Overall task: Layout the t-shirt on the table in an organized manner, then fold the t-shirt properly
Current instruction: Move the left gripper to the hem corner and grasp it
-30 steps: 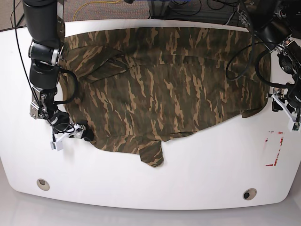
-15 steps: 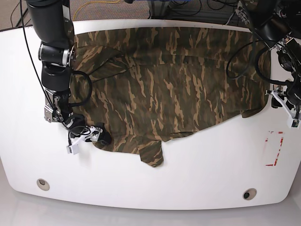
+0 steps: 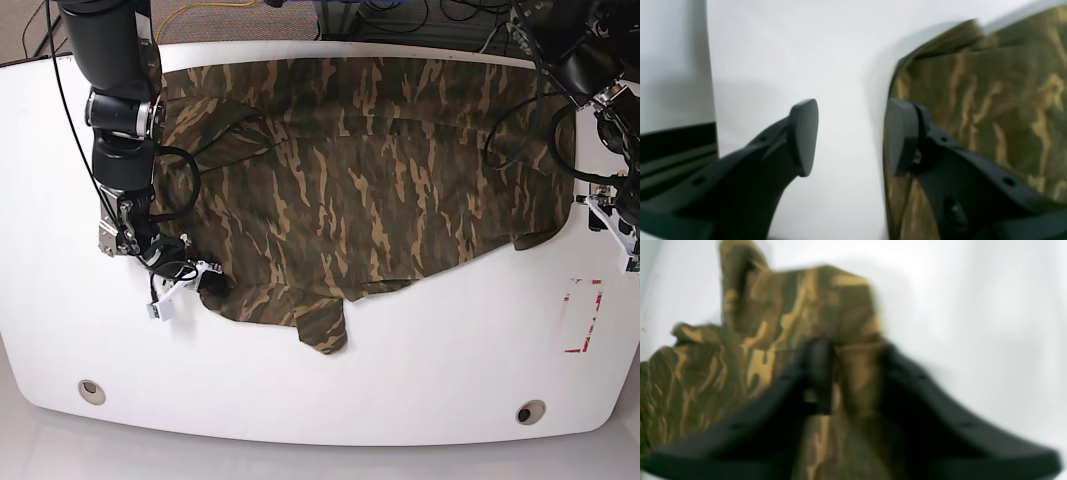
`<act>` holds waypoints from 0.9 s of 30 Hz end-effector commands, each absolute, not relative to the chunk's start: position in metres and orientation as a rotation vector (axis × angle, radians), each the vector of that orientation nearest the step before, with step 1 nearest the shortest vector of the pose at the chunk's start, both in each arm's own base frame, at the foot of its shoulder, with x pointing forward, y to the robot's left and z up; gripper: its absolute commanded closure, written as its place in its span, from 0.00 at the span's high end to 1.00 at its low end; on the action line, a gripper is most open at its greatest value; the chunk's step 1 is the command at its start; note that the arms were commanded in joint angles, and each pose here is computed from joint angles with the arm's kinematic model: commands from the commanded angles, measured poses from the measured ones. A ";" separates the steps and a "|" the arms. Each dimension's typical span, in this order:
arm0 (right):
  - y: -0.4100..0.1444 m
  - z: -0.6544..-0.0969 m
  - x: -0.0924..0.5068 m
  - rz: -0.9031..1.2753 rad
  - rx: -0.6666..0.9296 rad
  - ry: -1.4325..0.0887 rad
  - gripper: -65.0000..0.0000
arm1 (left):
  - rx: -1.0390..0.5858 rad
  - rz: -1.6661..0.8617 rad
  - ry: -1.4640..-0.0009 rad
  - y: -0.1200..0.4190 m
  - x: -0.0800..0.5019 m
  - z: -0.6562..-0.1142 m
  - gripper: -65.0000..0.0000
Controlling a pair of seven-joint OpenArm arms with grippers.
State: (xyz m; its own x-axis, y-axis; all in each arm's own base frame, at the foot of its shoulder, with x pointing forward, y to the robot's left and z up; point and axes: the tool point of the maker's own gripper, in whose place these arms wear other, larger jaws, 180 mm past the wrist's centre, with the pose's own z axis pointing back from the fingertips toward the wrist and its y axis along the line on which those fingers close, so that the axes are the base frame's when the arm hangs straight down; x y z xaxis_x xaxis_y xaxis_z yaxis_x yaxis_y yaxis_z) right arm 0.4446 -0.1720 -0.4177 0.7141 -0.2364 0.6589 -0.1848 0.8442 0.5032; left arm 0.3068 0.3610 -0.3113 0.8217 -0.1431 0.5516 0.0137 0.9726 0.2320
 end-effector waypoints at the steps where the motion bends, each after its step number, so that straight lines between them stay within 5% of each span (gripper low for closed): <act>1: -0.179 -0.393 0.463 -0.018 0.580 -0.853 0.08 | 0.212 -0.088 -0.667 0.362 0.329 -0.302 0.48; 16: -0.179 -0.393 0.464 -0.018 0.580 -0.854 0.07 | -0.076 -0.104 -0.651 0.313 0.387 -0.368 0.48; 27: -0.178 -0.394 0.463 -0.018 0.583 -0.851 0.07 | -0.110 -0.146 -0.613 0.296 0.393 -0.381 0.48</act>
